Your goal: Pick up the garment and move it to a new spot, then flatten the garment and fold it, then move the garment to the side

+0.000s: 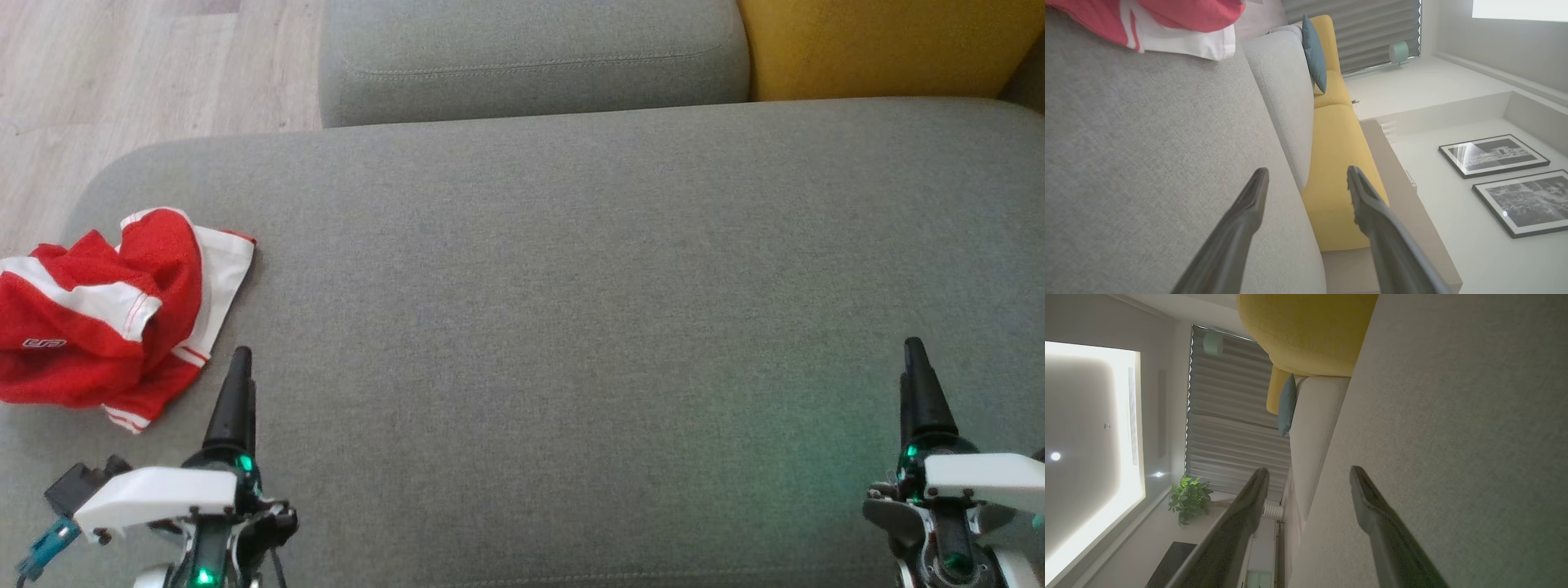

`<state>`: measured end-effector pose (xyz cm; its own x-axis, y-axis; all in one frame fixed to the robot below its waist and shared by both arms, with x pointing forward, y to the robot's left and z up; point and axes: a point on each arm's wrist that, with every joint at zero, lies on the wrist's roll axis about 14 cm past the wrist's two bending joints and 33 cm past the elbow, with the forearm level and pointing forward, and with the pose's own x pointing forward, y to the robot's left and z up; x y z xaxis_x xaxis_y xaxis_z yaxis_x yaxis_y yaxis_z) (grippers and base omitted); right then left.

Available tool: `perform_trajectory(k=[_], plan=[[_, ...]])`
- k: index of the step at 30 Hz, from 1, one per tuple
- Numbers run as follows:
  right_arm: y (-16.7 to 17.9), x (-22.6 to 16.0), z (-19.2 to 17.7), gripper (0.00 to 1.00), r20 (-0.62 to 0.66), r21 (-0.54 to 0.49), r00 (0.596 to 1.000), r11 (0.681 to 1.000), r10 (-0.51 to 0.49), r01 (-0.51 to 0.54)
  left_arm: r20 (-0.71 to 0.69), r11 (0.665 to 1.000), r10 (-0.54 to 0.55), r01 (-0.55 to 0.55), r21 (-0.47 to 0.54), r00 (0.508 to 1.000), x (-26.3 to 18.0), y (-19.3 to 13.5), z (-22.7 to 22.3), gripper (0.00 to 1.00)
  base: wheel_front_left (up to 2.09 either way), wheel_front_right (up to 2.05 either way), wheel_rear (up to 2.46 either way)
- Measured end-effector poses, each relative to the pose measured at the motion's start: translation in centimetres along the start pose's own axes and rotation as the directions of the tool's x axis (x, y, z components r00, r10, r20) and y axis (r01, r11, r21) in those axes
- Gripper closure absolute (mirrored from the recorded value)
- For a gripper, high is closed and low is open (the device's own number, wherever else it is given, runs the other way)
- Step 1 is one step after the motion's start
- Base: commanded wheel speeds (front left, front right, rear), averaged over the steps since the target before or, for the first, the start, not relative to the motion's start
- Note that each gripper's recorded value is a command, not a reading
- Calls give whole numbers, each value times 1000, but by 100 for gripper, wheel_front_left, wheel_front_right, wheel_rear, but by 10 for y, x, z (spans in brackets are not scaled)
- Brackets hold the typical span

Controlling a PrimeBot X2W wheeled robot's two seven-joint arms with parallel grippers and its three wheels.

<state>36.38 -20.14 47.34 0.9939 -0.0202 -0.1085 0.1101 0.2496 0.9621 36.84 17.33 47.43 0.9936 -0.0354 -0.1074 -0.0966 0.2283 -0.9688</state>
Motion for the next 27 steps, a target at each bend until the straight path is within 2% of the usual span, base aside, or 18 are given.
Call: perform_trajectory(k=[10,17,27], plan=[[10,1,1,0,-3,-151,1000,988,29,-29,-13,989,-27,28,143,1000,2,-10,-6,0,0,0,0],[19,1,-5,0,-28,-287,998,956,53,-59,-17,968,-55,57,244,998,5,-19,-8,0,0,0,0],[26,1,-8,0,-50,-413,996,907,71,-85,-33,919,-70,78,387,997,5,-23,-14,0,0,0,0]])
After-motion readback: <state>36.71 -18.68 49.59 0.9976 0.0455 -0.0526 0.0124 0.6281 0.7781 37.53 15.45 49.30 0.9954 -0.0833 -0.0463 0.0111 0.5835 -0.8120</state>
